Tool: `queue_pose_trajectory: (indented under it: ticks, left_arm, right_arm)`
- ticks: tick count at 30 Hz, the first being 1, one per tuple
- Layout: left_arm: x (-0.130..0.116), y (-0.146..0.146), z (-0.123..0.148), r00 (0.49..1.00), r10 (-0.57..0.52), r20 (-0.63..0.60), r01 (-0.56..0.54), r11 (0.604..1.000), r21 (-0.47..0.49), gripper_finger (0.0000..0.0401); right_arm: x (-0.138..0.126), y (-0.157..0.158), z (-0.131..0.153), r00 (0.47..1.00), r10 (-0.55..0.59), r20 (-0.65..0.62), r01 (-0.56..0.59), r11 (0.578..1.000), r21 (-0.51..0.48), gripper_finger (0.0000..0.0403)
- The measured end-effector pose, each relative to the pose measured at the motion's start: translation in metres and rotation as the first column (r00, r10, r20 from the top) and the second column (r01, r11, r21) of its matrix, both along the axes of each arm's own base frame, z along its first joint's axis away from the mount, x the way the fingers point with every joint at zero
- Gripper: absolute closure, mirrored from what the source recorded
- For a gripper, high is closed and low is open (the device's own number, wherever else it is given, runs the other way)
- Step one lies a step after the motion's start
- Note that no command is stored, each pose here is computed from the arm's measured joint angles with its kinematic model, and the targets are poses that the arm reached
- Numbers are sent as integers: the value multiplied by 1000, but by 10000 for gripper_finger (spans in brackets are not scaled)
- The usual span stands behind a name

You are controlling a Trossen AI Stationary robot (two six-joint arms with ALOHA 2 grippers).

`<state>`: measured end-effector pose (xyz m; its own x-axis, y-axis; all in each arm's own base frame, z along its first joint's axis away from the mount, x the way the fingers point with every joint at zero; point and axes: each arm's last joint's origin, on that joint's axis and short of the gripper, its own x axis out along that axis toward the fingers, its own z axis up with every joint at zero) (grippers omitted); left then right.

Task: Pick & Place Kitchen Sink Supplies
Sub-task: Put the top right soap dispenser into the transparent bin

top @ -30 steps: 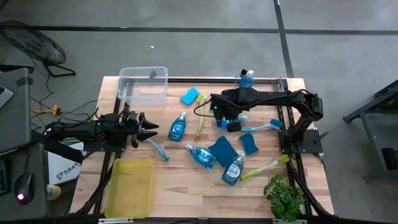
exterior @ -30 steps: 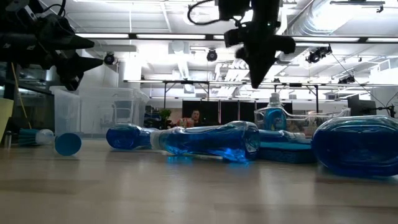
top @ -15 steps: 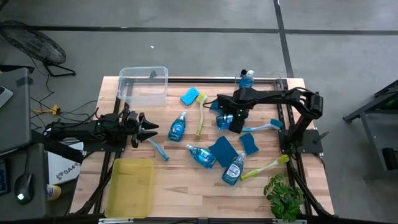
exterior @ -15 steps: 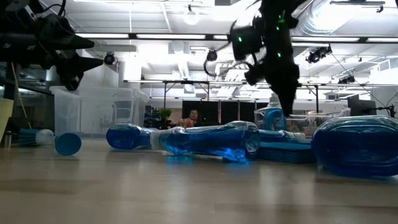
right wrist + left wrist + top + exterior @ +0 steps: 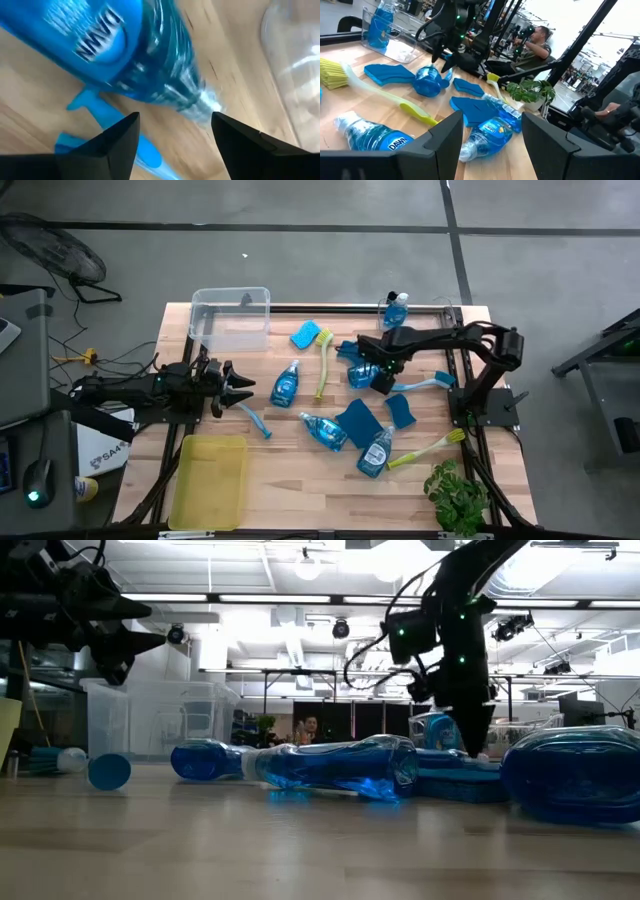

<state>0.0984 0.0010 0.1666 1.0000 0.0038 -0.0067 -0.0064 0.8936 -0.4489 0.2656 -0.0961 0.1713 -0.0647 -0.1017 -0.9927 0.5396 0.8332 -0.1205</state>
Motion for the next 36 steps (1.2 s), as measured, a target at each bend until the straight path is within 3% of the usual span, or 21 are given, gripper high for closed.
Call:
queue_pose_trajectory:
  ticks: [4, 7, 10, 13, 18, 22, 31, 36]
  left_arm:
    - [0, 0, 0, 1000, 0, 0, 0, 1000, 14, 204]
    - [0, 0, 0, 1000, 0, 0, 0, 1000, 16, 204]
    - [0, 0, 0, 1000, 0, -1, 0, 1000, 16, 204]
    - [0, 0, 0, 1000, 0, -1, 0, 1000, 16, 204]
    - [0, 0, 0, 1000, 1, -1, -1, 1000, 16, 204]
    - [0, 0, 0, 1000, 0, -1, 0, 1000, 25, 204]
    - [0, 0, 0, 1000, 0, -1, 0, 1000, 27, 204]
    - [0, 0, 0, 1000, 0, -1, 0, 1000, 27, 204]
  right_arm:
    - [-3, 2, 14, 993, 102, 61, -101, 995, -7, 163]
    - [-4, 2, 26, 963, 243, 113, -239, 970, -49, 163]
    - [-4, 4, 33, 896, 427, 118, -419, 903, -90, 162]
    - [0, 9, 35, 802, 588, 104, -578, 808, -115, 161]
    - [11, 14, 34, 692, 715, 102, -691, 696, -194, 151]
    - [17, 17, 35, 679, 724, 119, -689, 685, -236, 137]
    - [21, 29, 35, 708, 690, 148, -651, 720, -242, 129]
    - [29, 43, 24, 695, 715, 79, -681, 690, -246, 122]
